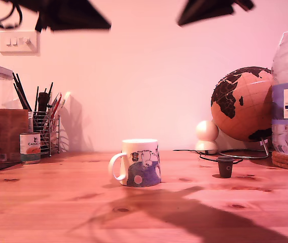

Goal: Lift the coffee cup and remove the coffee capsule that is hidden under it

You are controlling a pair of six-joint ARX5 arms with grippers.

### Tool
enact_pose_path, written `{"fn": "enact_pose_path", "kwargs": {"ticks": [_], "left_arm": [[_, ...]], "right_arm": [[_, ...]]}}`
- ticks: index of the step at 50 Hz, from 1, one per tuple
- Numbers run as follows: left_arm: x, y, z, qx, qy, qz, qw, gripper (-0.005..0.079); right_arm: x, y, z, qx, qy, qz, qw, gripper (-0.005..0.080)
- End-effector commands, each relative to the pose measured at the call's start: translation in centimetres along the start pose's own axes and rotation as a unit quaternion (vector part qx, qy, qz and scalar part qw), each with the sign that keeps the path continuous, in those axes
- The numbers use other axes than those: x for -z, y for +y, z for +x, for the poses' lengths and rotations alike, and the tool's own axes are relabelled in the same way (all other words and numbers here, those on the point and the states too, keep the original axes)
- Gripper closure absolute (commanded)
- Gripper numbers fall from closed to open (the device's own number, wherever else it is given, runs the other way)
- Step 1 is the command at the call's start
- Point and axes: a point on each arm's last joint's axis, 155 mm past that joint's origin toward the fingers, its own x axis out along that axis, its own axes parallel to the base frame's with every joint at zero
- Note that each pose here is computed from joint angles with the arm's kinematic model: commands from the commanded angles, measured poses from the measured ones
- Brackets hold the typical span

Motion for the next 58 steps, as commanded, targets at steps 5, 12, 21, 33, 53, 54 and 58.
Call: {"fn": "enact_pose_path", "kwargs": {"ticks": [5, 12, 21, 33, 53, 54, 58], "left_arm": [[-0.2, -0.6, -0.3, 0.01, 0.0, -0.006, 1.0, 0.0764], [0.6, -0.7, -0.5, 0.009, 0.016, -0.016, 1.0, 0.0764], [1.4, -0.4, -0.5, 0.003, 0.032, -0.027, 0.999, 0.0764], [1.6, 0.0, -0.7, -0.002, 0.035, -0.031, 0.999, 0.0764], [1.6, 0.4, -0.9, -0.008, 0.034, -0.032, 0.999, 0.0764], [1.6, 0.4, -0.9, -0.008, 0.034, -0.032, 0.999, 0.0764], [1.6, 0.4, -0.9, -0.008, 0.034, -0.032, 0.999, 0.0764]], "right_arm": [[0.4, 1.0, 0.3, -0.013, 0.005, -0.003, 1.0, 0.0763], [0.8, 1.0, 0.3, -0.013, 0.012, -0.001, 1.0, 0.0763], [1.3, 0.8, 0.2, -0.01, 0.023, 0.003, 1.0, 0.0763], [2.2, 0.8, 0.2, -0.01, 0.039, 0.008, 0.999, 0.0763], [2.3, 0.8, 0.1, -0.01, 0.042, 0.008, 0.999, 0.0763], [2.3, 0.8, 0.1, -0.01, 0.042, 0.008, 0.999, 0.0763], [2.3, 0.8, 0.1, -0.01, 0.042, 0.008, 0.999, 0.0763]]}}
